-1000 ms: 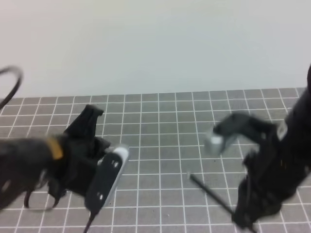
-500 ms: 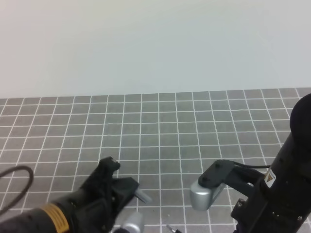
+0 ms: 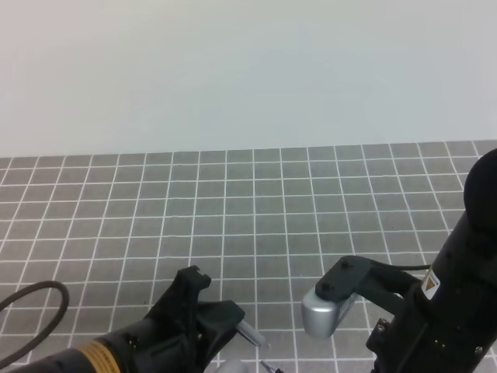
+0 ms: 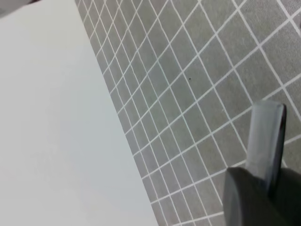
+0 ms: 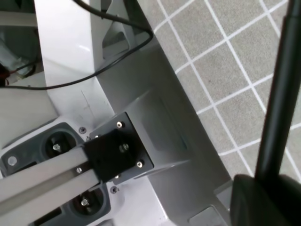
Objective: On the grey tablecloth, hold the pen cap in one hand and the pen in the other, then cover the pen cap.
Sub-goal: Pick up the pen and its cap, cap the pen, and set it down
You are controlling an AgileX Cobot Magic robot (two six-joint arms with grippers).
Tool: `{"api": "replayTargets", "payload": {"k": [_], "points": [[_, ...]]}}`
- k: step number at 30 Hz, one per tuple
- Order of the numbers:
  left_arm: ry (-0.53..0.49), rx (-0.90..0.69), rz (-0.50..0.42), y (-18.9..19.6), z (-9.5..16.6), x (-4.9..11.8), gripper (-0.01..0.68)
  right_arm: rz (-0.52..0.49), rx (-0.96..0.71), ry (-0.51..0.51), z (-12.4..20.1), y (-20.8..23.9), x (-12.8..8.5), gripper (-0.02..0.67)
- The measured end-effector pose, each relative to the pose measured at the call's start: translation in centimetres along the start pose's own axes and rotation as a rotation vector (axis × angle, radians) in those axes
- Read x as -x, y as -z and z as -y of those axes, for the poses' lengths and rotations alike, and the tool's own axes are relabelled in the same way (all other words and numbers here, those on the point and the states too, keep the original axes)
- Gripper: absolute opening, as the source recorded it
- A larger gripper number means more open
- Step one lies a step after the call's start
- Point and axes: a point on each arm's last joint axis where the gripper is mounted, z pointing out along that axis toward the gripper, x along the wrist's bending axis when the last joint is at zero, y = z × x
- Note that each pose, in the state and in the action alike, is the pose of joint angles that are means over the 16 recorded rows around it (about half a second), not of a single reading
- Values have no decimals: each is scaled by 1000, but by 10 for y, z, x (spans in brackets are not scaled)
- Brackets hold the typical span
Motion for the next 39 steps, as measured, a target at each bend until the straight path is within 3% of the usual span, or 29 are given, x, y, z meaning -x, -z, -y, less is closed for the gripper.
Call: {"api": "replayTargets", "payload": {"k": [24,39], "points": [[19,13,23,8,-1,4,80,9,-15,31,0,-2,3,70],[-32,61,28,10,-11,6,80,17,-13,36,-1,-3,4,70]]}}
